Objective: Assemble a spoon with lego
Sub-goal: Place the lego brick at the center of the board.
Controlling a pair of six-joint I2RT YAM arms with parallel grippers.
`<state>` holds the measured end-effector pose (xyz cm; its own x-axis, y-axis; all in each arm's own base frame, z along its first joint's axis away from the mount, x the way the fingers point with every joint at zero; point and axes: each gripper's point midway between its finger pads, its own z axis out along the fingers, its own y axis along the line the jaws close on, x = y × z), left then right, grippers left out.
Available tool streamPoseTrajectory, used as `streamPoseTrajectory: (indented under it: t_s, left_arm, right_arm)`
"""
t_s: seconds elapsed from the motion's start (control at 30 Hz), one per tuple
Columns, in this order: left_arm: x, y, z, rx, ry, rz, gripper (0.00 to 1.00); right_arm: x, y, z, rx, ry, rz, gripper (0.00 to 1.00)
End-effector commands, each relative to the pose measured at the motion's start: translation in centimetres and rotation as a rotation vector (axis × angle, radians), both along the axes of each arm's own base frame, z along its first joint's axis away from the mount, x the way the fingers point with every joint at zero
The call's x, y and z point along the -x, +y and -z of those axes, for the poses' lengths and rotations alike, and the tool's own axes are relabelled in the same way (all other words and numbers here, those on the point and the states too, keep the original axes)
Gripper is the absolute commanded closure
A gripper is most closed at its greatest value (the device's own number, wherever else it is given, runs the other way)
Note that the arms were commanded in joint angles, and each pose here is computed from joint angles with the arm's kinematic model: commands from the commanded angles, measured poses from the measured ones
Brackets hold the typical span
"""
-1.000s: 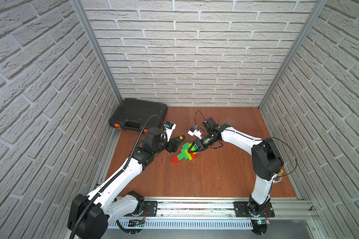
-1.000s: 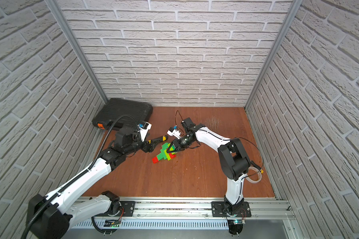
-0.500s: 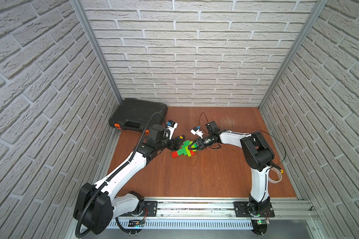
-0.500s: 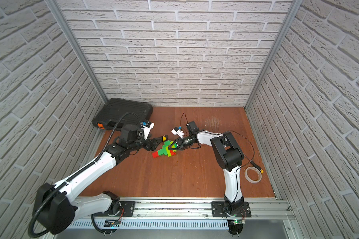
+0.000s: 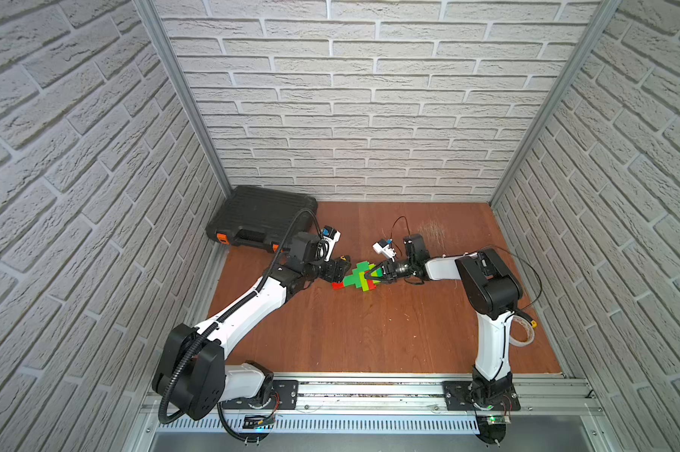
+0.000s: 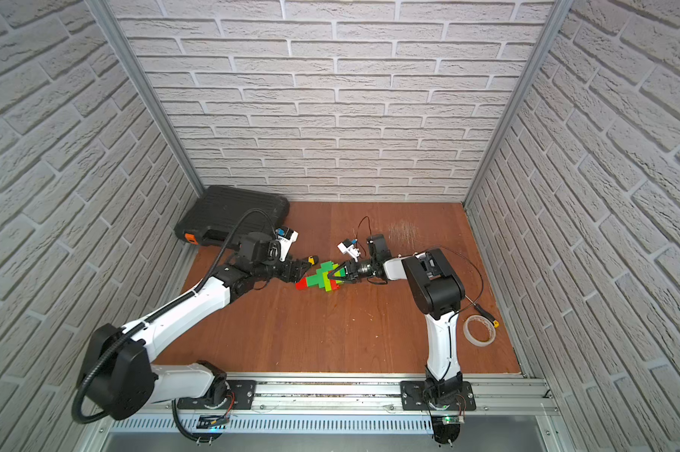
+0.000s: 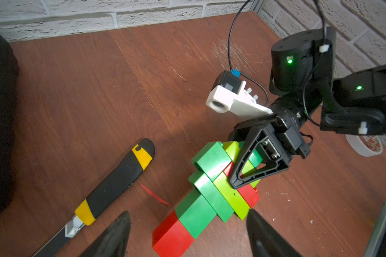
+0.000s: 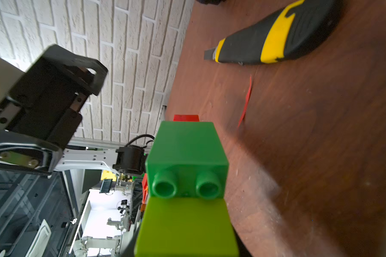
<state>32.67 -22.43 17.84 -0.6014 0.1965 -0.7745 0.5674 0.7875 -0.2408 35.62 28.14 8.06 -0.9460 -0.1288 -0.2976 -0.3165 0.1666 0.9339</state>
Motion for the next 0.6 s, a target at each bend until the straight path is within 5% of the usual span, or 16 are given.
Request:
streamPoseTrajectory:
  t_s: [0.0, 0.17, 0.4, 0.57]
  left_arm:
    - [-0.8, -1.1, -1.5, 0.05, -0.038, 0.011, 0.19]
    - [-1.3, -1.7, -1.4, 0.059, -0.038, 0.019, 0.19]
    - [-1.8, -2.1, -1.3, 0.055, -0.034, 0.027, 0.19]
    - [-2.1, -2.4, -0.5, 0.056, -0.01, 0.027, 0.19]
  right_arm:
    - [-1.1, 0.2, -1.4, -0.111, -0.03, -0.001, 0.81]
    - [-2.8, 0.0, -1.5, -0.21, -0.014, 0.056, 0.8]
    - [-2.8, 0.1, 0.0, -0.186, -0.005, 0.06, 0.78]
    - [-2.7, 0.1, 0.4, -0.173, 0.007, 0.055, 0.58]
